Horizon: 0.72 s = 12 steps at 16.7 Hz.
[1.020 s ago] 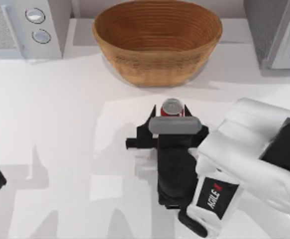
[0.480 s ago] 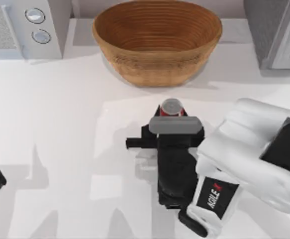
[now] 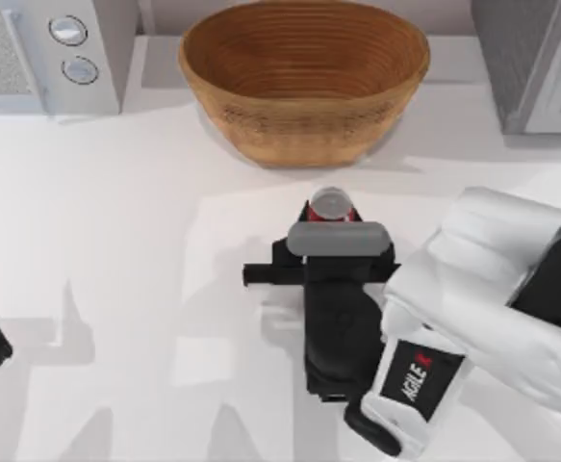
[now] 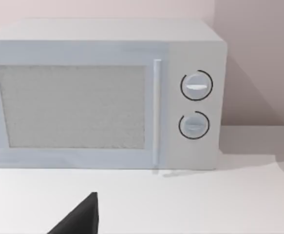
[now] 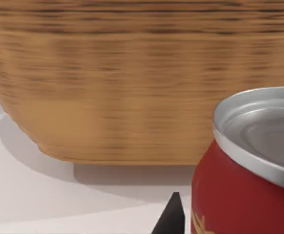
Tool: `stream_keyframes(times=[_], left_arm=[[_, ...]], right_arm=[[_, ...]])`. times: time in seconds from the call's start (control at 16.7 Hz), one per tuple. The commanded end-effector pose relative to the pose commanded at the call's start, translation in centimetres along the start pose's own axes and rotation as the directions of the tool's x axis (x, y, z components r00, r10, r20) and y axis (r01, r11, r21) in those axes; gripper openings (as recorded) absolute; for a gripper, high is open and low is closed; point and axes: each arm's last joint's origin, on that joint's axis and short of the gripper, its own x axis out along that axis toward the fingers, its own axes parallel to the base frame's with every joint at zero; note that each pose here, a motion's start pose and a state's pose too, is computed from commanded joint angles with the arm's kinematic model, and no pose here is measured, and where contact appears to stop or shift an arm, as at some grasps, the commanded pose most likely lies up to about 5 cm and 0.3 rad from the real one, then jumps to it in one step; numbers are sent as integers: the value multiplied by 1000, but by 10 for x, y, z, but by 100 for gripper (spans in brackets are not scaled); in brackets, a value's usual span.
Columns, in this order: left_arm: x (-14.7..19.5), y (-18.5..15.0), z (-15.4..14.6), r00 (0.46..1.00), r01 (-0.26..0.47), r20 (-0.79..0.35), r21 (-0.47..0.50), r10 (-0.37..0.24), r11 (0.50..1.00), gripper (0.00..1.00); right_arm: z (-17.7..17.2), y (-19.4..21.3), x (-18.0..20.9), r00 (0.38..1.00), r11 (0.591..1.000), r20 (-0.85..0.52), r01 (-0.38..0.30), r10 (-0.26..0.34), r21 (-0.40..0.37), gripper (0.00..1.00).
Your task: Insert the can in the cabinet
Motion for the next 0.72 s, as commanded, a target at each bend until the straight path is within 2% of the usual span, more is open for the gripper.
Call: stream_keyframes(times=[0.18,0.54,0.72], left_arm=[[0,0,0,1000,0,0,0,0,1000,100],[0,0,0,1000,0,0,0,0,1000,100],[0,0,0,1000,0,0,0,0,1000,100]], right_arm=[[26,4,4,1000,1000,-2,0,0,-3,0],[113,4,4,1000,1000,2,1,-1,3,0],[141,0,1,1000,1000,1,0,0,1,0]])
